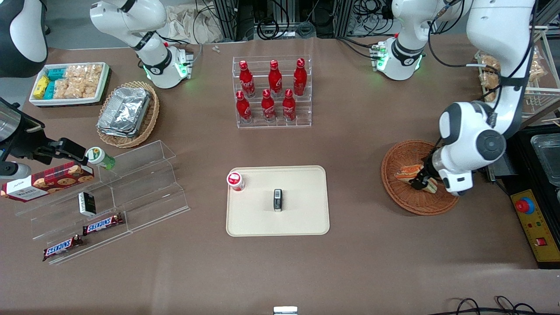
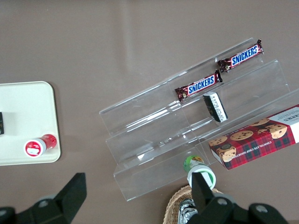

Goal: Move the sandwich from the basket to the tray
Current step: 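Lower the left gripper and close it on the wrapped sandwich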

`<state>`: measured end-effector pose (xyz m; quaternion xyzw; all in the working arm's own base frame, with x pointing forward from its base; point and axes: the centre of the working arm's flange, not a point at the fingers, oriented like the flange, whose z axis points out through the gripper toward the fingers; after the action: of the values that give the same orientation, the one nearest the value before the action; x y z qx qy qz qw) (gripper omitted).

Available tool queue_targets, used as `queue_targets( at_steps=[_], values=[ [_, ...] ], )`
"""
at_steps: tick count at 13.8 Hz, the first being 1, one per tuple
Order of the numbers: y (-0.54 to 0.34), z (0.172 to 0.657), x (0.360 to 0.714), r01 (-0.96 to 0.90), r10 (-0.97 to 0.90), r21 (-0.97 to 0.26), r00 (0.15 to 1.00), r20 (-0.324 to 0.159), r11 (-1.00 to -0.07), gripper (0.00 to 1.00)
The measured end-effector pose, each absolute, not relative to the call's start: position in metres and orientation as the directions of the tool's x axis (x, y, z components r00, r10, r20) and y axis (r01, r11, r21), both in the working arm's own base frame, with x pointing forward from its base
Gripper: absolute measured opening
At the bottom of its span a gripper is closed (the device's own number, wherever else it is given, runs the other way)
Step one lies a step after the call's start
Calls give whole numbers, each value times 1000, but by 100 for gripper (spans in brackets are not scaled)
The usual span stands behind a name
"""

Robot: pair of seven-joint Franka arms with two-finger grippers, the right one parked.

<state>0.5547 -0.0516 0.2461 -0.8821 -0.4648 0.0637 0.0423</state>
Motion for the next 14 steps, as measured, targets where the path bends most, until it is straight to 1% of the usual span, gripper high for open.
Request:
queue_targets(
  at_steps=[1,4,5,8,10,12,13,14],
  values=[
    [-55,234,554,821,834,-150,550,-53,-551,100],
    [-57,223,556,833,845,-153,533,-39,-532,99],
    [-56,225,558,838,850,-148,526,-34,-525,96],
    [-55,226,560,845,855,-142,518,-25,-516,61],
    [-55,227,561,846,856,-139,516,-23,-514,44],
    [-55,235,563,848,857,-129,516,-16,-513,37],
    [-55,245,564,849,856,-124,516,-11,-514,36],
    [-55,261,565,846,853,-128,521,-7,-518,32]
  ],
)
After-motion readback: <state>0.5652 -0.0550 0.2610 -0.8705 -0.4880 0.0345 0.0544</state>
